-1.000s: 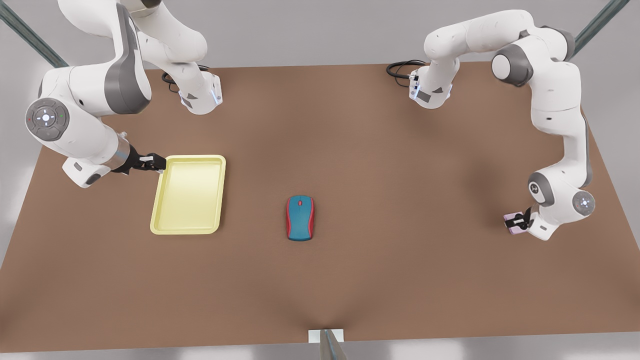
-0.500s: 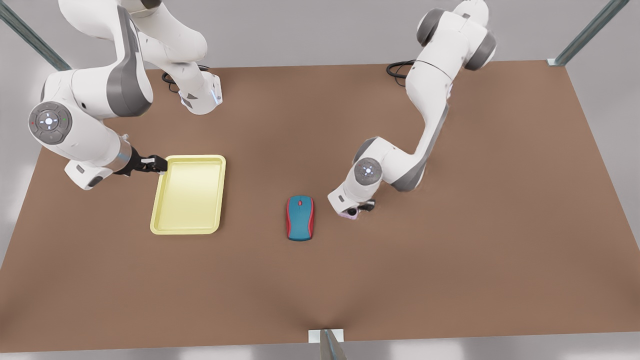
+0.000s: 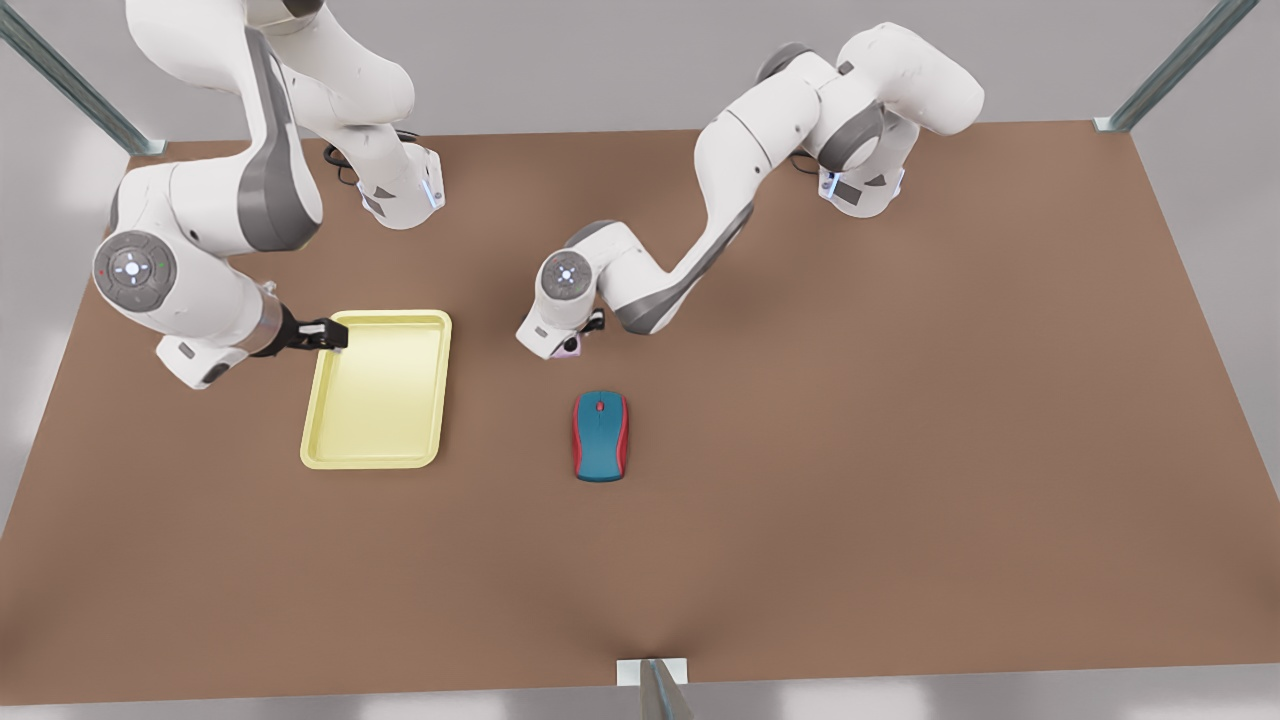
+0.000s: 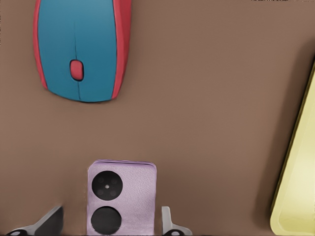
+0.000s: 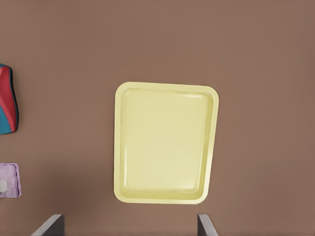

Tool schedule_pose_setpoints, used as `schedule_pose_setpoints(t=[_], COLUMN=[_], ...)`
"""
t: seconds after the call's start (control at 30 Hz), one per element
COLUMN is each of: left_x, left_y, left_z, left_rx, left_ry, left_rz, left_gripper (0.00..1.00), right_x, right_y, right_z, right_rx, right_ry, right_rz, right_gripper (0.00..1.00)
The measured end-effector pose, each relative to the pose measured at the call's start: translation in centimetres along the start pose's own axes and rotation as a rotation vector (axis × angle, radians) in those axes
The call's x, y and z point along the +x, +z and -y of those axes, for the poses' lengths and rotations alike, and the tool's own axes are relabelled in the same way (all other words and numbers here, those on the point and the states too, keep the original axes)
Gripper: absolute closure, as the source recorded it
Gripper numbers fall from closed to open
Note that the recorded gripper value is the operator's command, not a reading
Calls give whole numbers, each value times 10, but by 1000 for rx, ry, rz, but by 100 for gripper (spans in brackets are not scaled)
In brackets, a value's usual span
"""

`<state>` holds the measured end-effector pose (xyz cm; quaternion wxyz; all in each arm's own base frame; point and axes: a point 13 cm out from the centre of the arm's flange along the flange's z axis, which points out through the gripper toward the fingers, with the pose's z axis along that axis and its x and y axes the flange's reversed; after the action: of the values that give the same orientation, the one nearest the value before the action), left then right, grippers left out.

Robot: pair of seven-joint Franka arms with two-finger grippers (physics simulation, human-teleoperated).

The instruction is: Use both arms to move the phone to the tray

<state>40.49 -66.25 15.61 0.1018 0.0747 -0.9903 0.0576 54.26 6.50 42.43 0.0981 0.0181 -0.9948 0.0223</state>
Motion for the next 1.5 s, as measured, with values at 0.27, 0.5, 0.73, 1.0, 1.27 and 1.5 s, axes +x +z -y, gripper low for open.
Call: schedule_pose_setpoints(t=[0.27,0.5,0.73,1.0,1.27,1.5], left_x=[-246,-161,-121,-116,-115,-120], left_y=[-372,-427,-419,-404,-404,-399], left_z=[-316,-488,-482,-484,-484,-483], left_rx=[115,-109,-141,-145,-137,-128], left_ry=[-532,-364,-99,86,205,275], left_rz=[211,105,-53,-132,-147,-155], left_gripper=[0,0,0,0,0,0], right_x=[-7,14,-2,23,54,68], right_y=[3,42,119,201,285,315], right_z=[-18,-149,-238,-259,-242,-228], right_rx=[-5,24,-1,25,55,31], right_ry=[-30,-258,-356,-375,-359,-326], right_rz=[20,17,-3,-68,-147,-50], right_gripper=[0,0,0,0,0,0])
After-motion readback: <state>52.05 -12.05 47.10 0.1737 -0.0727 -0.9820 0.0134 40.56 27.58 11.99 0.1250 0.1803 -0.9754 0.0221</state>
